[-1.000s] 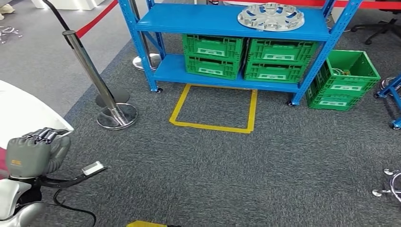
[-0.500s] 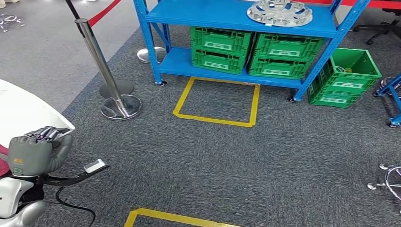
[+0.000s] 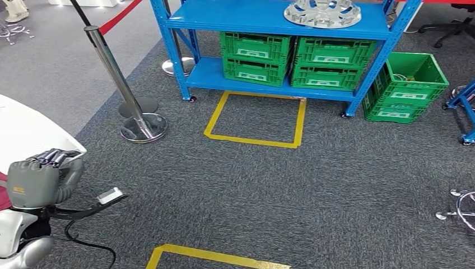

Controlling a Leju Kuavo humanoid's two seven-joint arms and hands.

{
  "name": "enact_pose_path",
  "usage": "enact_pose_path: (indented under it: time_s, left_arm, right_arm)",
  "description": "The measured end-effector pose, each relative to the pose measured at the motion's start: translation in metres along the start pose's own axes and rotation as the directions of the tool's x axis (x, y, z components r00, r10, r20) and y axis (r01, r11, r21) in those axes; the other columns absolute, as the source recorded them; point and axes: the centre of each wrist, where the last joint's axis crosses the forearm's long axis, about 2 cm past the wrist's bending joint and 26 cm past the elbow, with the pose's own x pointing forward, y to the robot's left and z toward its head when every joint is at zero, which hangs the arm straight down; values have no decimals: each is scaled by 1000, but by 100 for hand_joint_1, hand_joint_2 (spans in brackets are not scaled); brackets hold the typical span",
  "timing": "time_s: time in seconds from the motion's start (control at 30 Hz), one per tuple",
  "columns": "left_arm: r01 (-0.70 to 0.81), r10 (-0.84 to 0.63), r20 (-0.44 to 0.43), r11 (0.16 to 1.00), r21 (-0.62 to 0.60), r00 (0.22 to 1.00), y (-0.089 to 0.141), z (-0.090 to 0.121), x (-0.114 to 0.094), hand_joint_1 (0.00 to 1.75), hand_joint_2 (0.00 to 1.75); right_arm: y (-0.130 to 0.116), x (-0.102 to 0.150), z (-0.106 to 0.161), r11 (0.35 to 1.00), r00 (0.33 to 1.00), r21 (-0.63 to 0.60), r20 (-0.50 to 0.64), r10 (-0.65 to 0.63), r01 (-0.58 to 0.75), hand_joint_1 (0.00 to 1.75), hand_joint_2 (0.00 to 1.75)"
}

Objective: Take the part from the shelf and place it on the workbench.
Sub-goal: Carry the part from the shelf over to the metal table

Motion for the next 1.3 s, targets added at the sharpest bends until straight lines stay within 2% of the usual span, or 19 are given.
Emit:
enact_pose_path:
  time_s: [0.37, 0.6, 1.3]
  left_arm:
    - [31, -31, -15, 999, -11, 999, 7, 12, -7, 175, 175]
    - [33, -34, -23, 999, -25, 999, 6, 19, -4, 175, 175]
    - [43, -43, -45, 999, -16, 998, 10, 18, -5, 175, 175]
  right_arm:
    - [1, 4, 0, 997, 1000, -78, 8, 2, -2, 0, 0]
    - [0, 5, 0, 992, 999, -120, 8, 38, -37, 0, 0]
    - [7, 8, 0, 988, 995, -124, 9, 95, -93, 0, 0]
